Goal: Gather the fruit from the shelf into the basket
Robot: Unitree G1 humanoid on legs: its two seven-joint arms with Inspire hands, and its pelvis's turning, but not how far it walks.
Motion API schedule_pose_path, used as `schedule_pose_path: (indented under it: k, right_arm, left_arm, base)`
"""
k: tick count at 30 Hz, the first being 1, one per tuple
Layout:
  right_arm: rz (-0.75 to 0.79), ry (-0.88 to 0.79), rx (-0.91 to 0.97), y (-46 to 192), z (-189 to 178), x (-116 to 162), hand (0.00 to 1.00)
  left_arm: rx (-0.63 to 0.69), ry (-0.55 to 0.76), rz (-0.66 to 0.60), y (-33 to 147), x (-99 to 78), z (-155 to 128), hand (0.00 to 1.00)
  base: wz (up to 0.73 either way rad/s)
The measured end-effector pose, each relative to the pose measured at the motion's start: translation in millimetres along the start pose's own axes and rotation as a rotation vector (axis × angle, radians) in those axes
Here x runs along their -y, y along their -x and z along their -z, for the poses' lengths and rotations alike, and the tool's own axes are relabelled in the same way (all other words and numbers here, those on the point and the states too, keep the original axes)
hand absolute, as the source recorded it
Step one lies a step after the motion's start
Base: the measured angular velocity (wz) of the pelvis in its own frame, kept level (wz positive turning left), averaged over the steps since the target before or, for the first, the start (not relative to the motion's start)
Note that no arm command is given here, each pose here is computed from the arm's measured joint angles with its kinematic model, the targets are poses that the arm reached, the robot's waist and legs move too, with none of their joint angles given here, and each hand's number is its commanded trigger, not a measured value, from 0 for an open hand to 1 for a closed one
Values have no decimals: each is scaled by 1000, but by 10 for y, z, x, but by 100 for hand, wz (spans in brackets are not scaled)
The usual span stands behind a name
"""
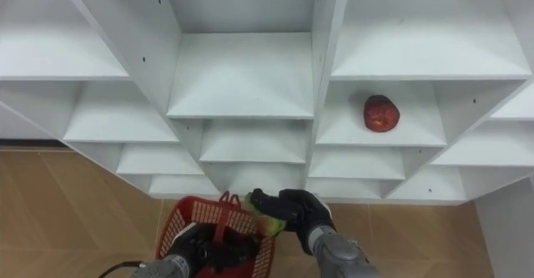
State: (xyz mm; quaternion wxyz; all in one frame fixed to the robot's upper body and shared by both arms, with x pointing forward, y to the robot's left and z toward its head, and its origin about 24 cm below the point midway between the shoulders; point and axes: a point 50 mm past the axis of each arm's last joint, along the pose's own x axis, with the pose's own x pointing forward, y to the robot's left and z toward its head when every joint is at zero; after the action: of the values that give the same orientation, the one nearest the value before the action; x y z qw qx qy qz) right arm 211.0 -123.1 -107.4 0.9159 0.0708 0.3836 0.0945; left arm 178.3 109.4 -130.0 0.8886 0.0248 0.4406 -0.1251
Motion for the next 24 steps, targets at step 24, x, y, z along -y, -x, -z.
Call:
schedule_pose_path:
  k: [24]
  right_arm:
    - [-22, -10, -42, -10, 81, -6, 100]
  left_arm:
    - [17, -19, 40, -14, 35, -71, 100]
  base:
    - [1]
